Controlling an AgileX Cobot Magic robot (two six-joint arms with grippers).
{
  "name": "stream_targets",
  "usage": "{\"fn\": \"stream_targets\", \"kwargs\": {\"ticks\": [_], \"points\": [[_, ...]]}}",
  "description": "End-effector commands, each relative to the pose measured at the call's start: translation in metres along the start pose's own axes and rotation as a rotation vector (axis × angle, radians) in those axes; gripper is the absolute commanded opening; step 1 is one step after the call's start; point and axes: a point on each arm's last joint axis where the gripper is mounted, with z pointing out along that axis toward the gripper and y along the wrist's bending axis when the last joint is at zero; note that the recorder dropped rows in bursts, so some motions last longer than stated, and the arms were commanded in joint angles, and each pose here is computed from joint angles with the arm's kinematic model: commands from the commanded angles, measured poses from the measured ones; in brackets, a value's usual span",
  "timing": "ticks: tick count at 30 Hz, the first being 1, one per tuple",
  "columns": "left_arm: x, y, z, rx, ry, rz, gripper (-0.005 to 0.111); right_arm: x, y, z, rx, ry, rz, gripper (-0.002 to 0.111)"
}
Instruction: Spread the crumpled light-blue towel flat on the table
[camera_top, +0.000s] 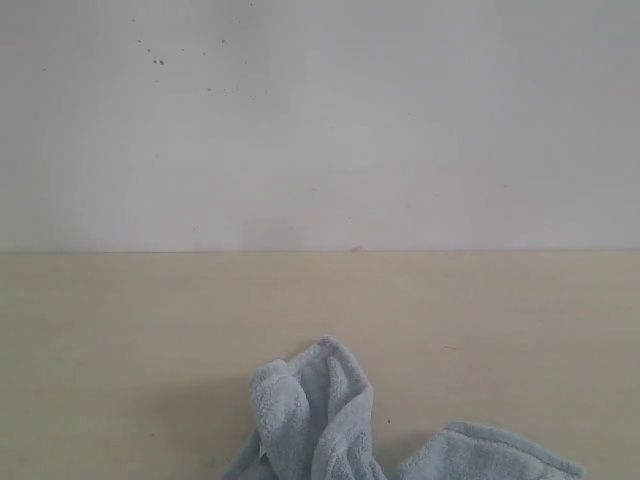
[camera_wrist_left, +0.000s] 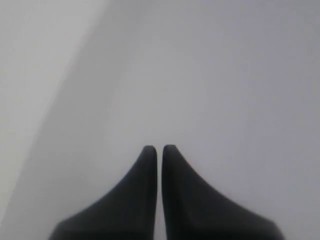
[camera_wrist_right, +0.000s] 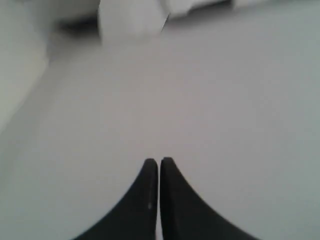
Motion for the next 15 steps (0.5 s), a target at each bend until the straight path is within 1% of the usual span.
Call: {"fn": "stream_targets", "kwargs": {"ticks": [1, 2, 3, 4, 5, 6, 7, 8, 9, 10, 11, 12, 13, 14, 15], "points": [[0.091, -0.026, 0.049, 0.264, 0.641, 0.310, 0.004, 0.130, 0.005, 0.040, -0.145, 0.718, -0.292, 0.001], [0.113, -0.029, 0.057, 0.286, 0.736, 0.324, 0.004, 0.162, 0.006, 0.043, -0.171, 0.812, -0.301, 0.001], [0.129, -0.031, 0.063, 0.304, 0.822, 0.326, 0.004, 0.195, 0.008, 0.043, -0.192, 0.909, -0.295, 0.001], [0.151, -0.033, 0.067, 0.328, 0.941, 0.328, 0.004, 0.229, 0.009, 0.039, -0.205, 1.023, -0.275, 0.001], [0.173, -0.035, 0.067, 0.356, 1.072, 0.328, 0.004, 0.261, 0.009, 0.029, -0.214, 1.175, -0.257, 0.001], [0.190, -0.036, 0.066, 0.379, 1.183, 0.327, 0.004, 0.289, 0.009, 0.014, -0.203, 1.376, -0.227, 0.001], [0.207, -0.037, 0.061, 0.410, 1.330, 0.321, 0.004, 0.313, 0.007, -0.003, -0.168, 1.603, -0.185, 0.001], [0.222, -0.039, 0.055, 0.427, 1.473, 0.294, 0.004, 0.330, 0.006, -0.017, -0.124, 1.786, -0.156, 0.001], [0.235, -0.040, 0.050, 0.420, 1.585, 0.244, 0.004, 0.347, 0.005, -0.033, -0.078, 1.987, -0.136, 0.001], [0.245, -0.043, 0.045, 0.392, 1.686, 0.159, 0.004, 0.362, 0.006, -0.046, -0.056, 2.130, -0.109, 0.001], [0.253, -0.047, 0.041, 0.371, 1.759, 0.074, 0.004, 0.372, 0.009, -0.053, -0.067, 2.205, -0.085, 0.001], [0.258, -0.050, 0.036, 0.357, 1.817, -0.002, 0.004, 0.381, 0.013, -0.061, -0.111, 2.275, -0.043, 0.001], [0.262, -0.056, 0.032, 0.369, 1.864, -0.087, 0.004, 0.387, 0.019, -0.068, -0.179, 2.327, 0.016, 0.001], [0.265, -0.062, 0.028, 0.416, 1.889, -0.158, 0.004, 0.390, 0.025, -0.072, -0.237, 2.352, 0.068, 0.001], [0.265, -0.067, 0.027, 0.482, 1.886, -0.203, 0.004, 0.392, 0.030, -0.075, -0.299, 2.368, 0.134, 0.001]]}}
